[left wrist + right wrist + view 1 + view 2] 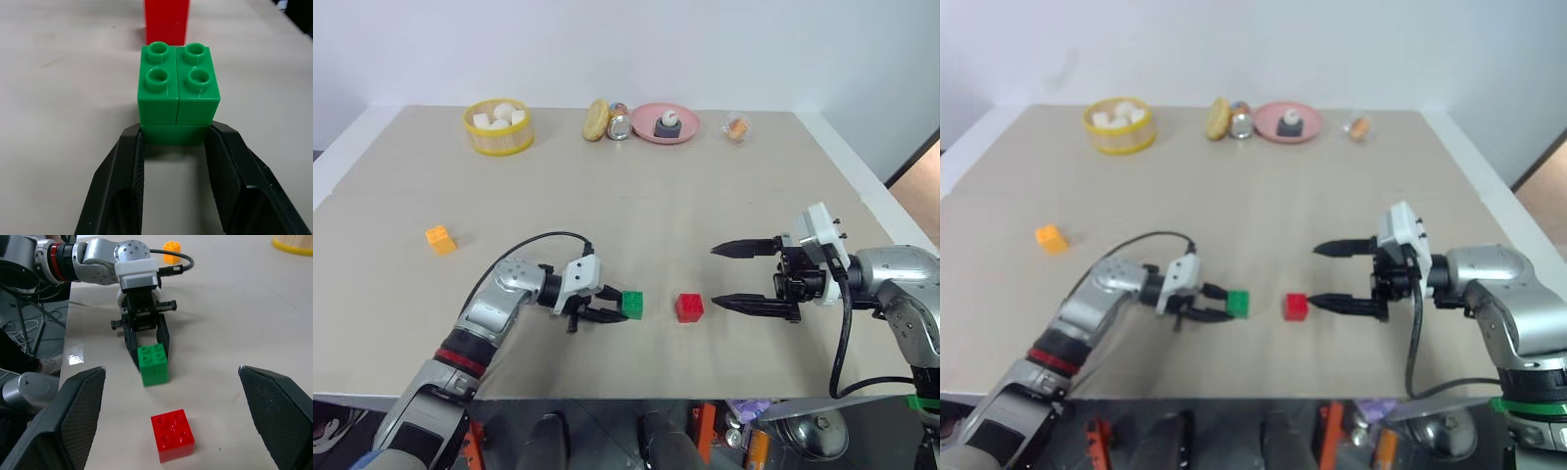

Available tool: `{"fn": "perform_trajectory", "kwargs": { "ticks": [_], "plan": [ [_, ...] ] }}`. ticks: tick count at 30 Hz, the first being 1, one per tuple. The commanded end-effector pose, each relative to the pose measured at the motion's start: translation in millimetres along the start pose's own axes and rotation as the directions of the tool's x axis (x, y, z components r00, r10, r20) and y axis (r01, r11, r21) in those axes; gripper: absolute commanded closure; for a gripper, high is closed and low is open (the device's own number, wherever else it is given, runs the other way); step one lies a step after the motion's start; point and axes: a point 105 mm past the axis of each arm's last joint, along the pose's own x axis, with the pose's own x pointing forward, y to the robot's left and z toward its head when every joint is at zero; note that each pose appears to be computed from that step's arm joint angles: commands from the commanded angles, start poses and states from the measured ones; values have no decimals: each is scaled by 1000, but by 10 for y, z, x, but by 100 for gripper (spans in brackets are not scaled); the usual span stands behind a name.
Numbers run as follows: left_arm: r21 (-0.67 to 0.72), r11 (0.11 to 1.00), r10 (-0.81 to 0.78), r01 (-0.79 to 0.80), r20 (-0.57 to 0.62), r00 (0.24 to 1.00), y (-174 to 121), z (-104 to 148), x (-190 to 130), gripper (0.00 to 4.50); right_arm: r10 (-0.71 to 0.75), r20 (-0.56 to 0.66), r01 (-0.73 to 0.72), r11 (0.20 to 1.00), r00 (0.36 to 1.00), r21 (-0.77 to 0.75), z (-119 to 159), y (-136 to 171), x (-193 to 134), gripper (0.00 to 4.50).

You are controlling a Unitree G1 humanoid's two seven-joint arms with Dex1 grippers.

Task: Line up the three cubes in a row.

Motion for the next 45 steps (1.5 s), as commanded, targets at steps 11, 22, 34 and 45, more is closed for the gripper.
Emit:
{"fn": "perform_trajectory", "kwargs": {
  "ticks": [11,22,34,45],
  "plan": [
    [-9,1000,20,-20,-22,1000,-51,-3,-127,326,1,19,0,999,1000,-46,87,-53,2,0],
    [-62,998,22,-23,-12,1000,-100,-53,-111,220,-3,18,4,999,1000,-48,82,-64,9,0],
    [-38,997,71,-70,23,997,-42,28,-174,4,-2,27,3,999,1000,-50,96,-97,12,0],
    [-92,987,126,-129,-43,991,-152,-55,-796,4,1,37,1,998,999,-58,131,-128,0,0]
  ]
}}
